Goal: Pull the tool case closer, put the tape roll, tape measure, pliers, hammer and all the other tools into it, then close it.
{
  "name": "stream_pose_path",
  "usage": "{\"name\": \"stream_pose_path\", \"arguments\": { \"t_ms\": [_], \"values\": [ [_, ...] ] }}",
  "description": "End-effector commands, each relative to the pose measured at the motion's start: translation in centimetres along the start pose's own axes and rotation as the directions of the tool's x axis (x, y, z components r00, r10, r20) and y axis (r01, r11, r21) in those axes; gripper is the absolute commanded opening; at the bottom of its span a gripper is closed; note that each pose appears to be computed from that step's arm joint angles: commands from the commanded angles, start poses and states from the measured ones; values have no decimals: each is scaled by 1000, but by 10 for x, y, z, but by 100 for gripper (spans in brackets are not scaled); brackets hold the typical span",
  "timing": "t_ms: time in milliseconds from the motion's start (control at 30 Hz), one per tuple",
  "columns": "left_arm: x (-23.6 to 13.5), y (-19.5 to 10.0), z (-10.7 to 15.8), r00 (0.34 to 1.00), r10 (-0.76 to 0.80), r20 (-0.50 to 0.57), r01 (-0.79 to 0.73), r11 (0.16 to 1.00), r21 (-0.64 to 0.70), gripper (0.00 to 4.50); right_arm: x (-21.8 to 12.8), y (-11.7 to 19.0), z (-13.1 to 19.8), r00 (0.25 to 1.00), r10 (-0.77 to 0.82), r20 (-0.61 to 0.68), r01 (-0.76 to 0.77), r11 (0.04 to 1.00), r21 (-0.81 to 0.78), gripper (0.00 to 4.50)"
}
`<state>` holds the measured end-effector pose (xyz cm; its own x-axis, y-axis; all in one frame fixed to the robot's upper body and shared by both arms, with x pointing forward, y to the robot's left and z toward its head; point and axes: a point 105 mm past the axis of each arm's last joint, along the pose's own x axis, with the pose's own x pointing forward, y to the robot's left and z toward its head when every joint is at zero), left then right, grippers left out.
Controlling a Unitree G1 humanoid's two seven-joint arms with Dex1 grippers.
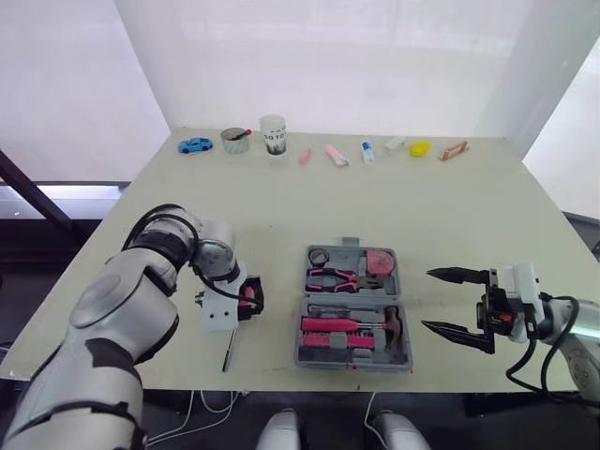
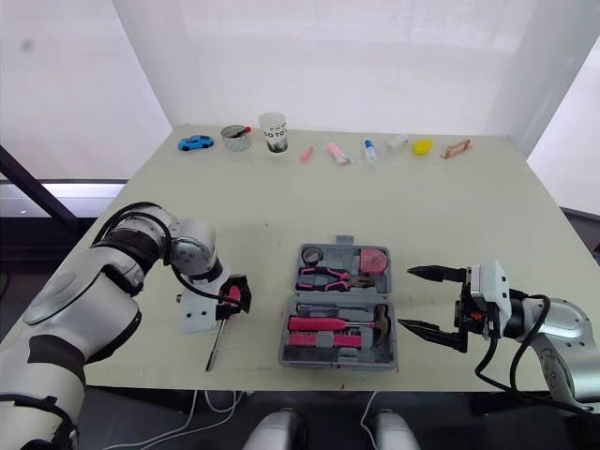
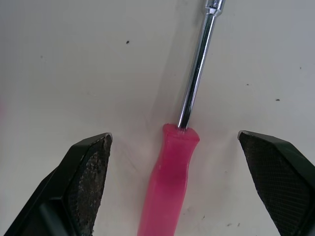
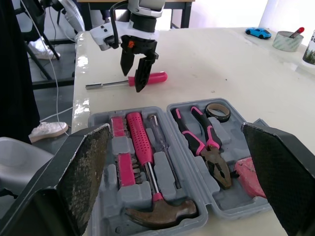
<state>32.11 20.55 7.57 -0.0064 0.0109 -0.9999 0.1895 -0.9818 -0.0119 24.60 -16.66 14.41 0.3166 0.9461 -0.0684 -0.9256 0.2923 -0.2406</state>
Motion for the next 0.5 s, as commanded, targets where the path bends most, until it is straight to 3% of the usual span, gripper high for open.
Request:
{"name": "stream_pose_path", "arguments": {
  "t_ms": [33, 133, 233, 433, 500],
  "values": [
    [3, 0, 0, 1000, -6, -4, 6, 1000, 24, 442, -2, -1, 12, 1000, -7, 24, 9, 999, -54, 450],
    [6, 1, 0, 1000, -2, -8, 2, 1000, 30, 442, -2, -1, 13, 1000, -7, 25, 8, 998, -55, 450],
    [7, 2, -1, 1000, -4, -8, 4, 999, 39, 348, -2, -1, 12, 1000, -8, 25, 9, 998, -55, 450],
    [6, 0, 3, 1000, -1, 6, 0, 998, 69, 89, 3, -2, 13, 999, -7, 33, 9, 998, -58, 450],
    [5, -1, 5, 1000, 1, 14, -2, 997, 79, 39, 3, -1, 13, 999, -5, 35, 7, 998, -57, 450]
  ]
}}
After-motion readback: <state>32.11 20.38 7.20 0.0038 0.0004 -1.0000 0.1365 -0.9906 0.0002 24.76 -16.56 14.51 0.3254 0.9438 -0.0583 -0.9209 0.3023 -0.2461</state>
